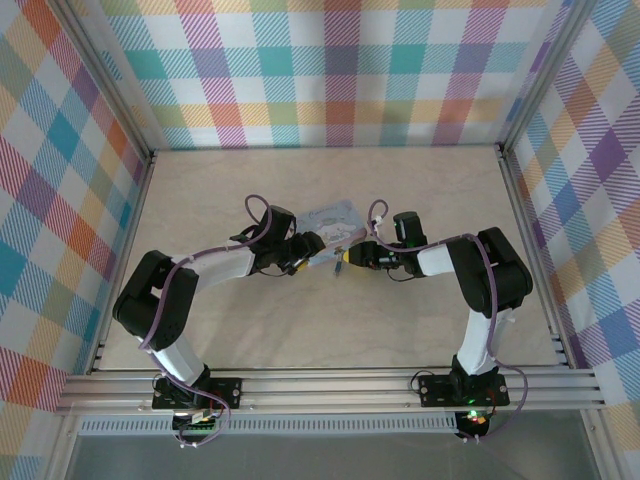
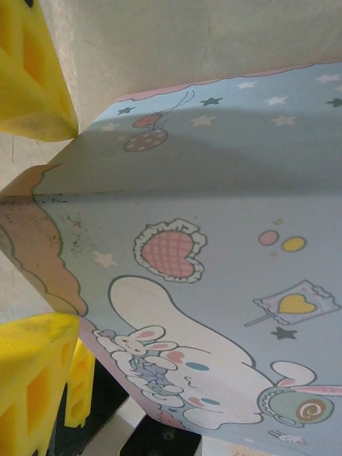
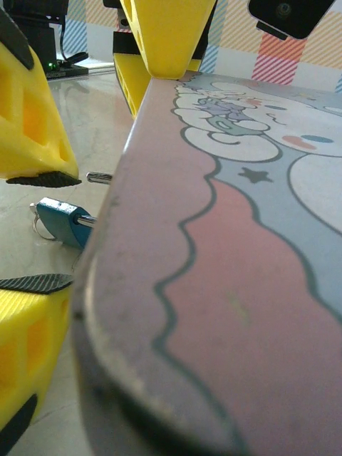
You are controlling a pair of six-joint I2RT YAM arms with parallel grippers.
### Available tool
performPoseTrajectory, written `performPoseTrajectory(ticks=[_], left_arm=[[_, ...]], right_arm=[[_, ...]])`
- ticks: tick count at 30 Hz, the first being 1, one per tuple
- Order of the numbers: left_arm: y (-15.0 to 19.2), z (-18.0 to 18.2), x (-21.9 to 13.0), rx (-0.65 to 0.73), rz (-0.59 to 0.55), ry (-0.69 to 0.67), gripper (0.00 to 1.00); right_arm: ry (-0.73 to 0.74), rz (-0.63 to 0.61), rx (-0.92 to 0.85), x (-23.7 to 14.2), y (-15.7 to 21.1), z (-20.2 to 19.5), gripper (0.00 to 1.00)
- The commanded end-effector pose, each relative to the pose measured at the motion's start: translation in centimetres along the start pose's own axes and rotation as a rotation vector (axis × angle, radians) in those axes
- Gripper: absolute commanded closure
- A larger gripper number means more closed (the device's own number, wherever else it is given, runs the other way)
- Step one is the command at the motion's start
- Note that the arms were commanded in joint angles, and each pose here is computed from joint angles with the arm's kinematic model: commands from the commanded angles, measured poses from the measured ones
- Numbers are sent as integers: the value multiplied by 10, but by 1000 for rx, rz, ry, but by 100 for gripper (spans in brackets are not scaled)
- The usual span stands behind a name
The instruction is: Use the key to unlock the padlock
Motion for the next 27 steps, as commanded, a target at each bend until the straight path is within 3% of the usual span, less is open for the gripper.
performPoseTrajectory(ticks=[1, 27], left_arm=[[3, -1, 7, 1, 12, 7, 37], [5, -7, 10, 3, 16, 17, 40]], right_arm=[[-31, 4, -17, 0, 0, 0, 60], [-7, -30, -23, 9, 13, -7, 70]])
Point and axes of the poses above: each hand's point on the last joint's axis, 136 mm out from that joint toward the fingers, its own x axis out along the fingers, its own z axis along the line the jaws close on, y = z × x, the point moved 9 cm from there along -x, back along the fingers, and after that the axes turned 5 degrees about -x, right-handed, at the moved point
